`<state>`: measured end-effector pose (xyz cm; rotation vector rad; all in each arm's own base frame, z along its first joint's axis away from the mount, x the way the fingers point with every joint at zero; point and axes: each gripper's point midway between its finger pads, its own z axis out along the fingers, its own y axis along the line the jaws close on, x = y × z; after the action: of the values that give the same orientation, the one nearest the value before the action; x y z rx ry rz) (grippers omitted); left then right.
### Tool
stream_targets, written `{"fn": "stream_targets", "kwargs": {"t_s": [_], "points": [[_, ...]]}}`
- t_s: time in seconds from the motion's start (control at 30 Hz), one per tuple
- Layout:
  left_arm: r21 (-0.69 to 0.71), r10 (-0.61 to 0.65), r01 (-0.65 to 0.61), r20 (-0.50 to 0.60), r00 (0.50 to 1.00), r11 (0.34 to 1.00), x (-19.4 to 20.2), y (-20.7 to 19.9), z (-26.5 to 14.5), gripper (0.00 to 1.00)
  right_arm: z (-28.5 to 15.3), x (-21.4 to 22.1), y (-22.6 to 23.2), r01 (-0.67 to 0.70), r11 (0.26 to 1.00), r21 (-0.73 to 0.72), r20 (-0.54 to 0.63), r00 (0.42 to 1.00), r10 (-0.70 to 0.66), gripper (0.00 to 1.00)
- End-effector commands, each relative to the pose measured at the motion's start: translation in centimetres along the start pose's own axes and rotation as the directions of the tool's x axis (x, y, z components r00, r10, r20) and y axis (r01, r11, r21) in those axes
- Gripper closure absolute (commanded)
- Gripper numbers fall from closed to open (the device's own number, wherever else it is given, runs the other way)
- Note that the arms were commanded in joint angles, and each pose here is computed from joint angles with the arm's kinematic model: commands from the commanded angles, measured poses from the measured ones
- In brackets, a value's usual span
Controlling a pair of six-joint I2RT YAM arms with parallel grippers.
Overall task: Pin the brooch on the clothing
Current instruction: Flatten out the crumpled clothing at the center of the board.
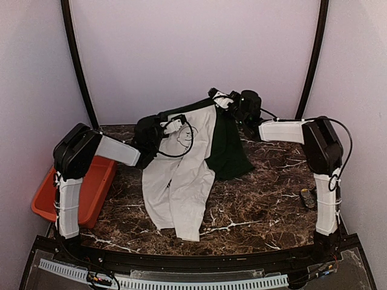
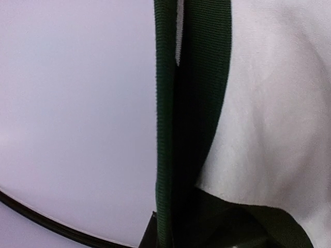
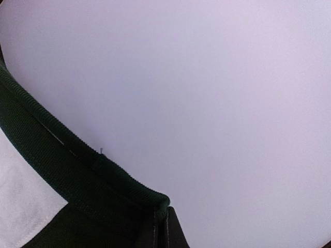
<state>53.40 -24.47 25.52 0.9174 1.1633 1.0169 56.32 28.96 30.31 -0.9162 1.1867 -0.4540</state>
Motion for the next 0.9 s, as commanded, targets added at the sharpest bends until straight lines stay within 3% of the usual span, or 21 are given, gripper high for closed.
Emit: {"fn": "stream_targets", "kwargs": {"t_s": [0.0,0.13,0.17,0.2,0.23,0.3,0.33,0.37,0.4,0.47,0.53,0.63,0.67,0.7,0.73,0.77,0.8,0.83,0.87], "points": [[-0.008,-0.037,0.036,-0.177,0.983,0.999,5.7,-3.0,1.7,0.99,3.1,6.6,-2.3,0.089,0.979,0.185,-0.175,0.983,-0.057,1.00],[-0.068,-0.058,0.042,-0.267,0.962,0.997,8.4,-3.6,4.1,0.99,5.0,8.4,-1.9,0.078,0.972,0.223,-0.192,0.981,-0.035,1.00],[-0.045,-0.010,-0.003,-0.294,0.956,0.999,9.4,-5.4,4.4,0.99,5.4,8.7,-1.7,0.086,0.971,0.223,-0.198,0.979,-0.041,0.93],[-0.088,-0.026,-0.002,-0.313,0.949,0.996,9.6,-4.4,5.0,0.99,5.8,9.0,-1.4,0.095,0.968,0.231,-0.207,0.977,-0.046,0.84],[-0.085,-0.010,-0.020,-0.334,0.943,0.996,10.4,-5.4,5.3,0.99,5.9,9.3,-1.4,0.101,0.965,0.242,-0.220,0.974,-0.046,0.66],[-0.111,-0.022,-0.024,-0.389,0.921,0.994,11.5,-5.4,5.7,0.92,5.8,10.0,-1.7,0.102,0.956,0.276,-0.258,0.966,-0.028,0.20],[-0.137,-0.038,-0.022,-0.423,0.905,0.990,12.0,-4.9,5.9,0.71,5.5,10.3,-1.9,0.105,0.949,0.296,-0.282,0.959,-0.017,0.06],[-0.135,-0.030,-0.034,-0.446,0.894,0.990,12.6,-5.4,5.9,0.55,5.2,10.4,-2.4,0.114,0.943,0.313,-0.311,0.950,-0.012,0.02],[-0.160,-0.050,-0.031,-0.480,0.876,0.987,13.1,-4.8,6.0,0.29,4.9,10.4,-2.9,0.125,0.939,0.320,-0.341,0.940,-0.009,0.01],[-0.200,-0.088,-0.024,-0.534,0.841,0.980,14.1,-3.7,5.8,0.06,3.7,10.0,-4.3,0.120,0.936,0.330,-0.388,0.921,0.019,0.01],[-0.229,-0.121,-0.016,-0.574,0.809,0.973,14.5,-2.3,5.8,0.02,1.9,8.7,-4.8,0.050,0.949,0.310,-0.388,0.918,0.078,0.02],[-0.193,-0.128,0.011,-0.608,0.783,0.981,14.3,-0.9,6.3,0.01,-0.6,6.2,-4.1,-0.200,0.957,0.210,-0.356,0.896,0.265,0.01],[-0.220,-0.193,0.074,-0.590,0.784,0.973,13.8,0.2,6.5,0.01,-1.3,5.1,-3.0,-0.291,0.949,0.123,-0.339,0.886,0.315,0.01],[-0.088,-0.109,0.070,-0.600,0.793,0.994,13.6,-1.7,6.7,0.01,-2.0,3.6,-1.8,-0.372,0.928,0.031,-0.321,0.875,0.361,0.02],[-0.102,-0.196,0.169,-0.582,0.789,0.980,13.1,-0.9,6.7,0.01,-3.0,2.1,0.1,-0.432,0.898,-0.083,-0.315,0.867,0.388,0.03],[0.022,-0.143,0.190,-0.579,0.803,0.981,12.9,-3.1,6.1,0.01,-4.1,0.6,1.9,-0.461,0.870,-0.174,-0.307,0.865,0.397,0.03],[0.004,-0.235,0.287,-0.561,0.794,0.958,12.2,-1.8,5.8,0.01,-5.2,-0.3,3.7,-0.474,0.846,-0.244,-0.300,0.867,0.399,0.02],[0.151,-0.196,0.326,-0.546,0.815,0.933,11.8,-4.6,4.7,0.01,-6.0,-1.5,5.0,-0.475,0.825,-0.306,-0.284,0.873,0.398,0.02],[0.179,-0.234,0.390,-0.556,0.798,0.903,11.4,-4.4,3.8,0.01,-6.5,-2.2,6.5,-0.475,0.802,-0.361,-0.284,0.875,0.391,0.01]]}}
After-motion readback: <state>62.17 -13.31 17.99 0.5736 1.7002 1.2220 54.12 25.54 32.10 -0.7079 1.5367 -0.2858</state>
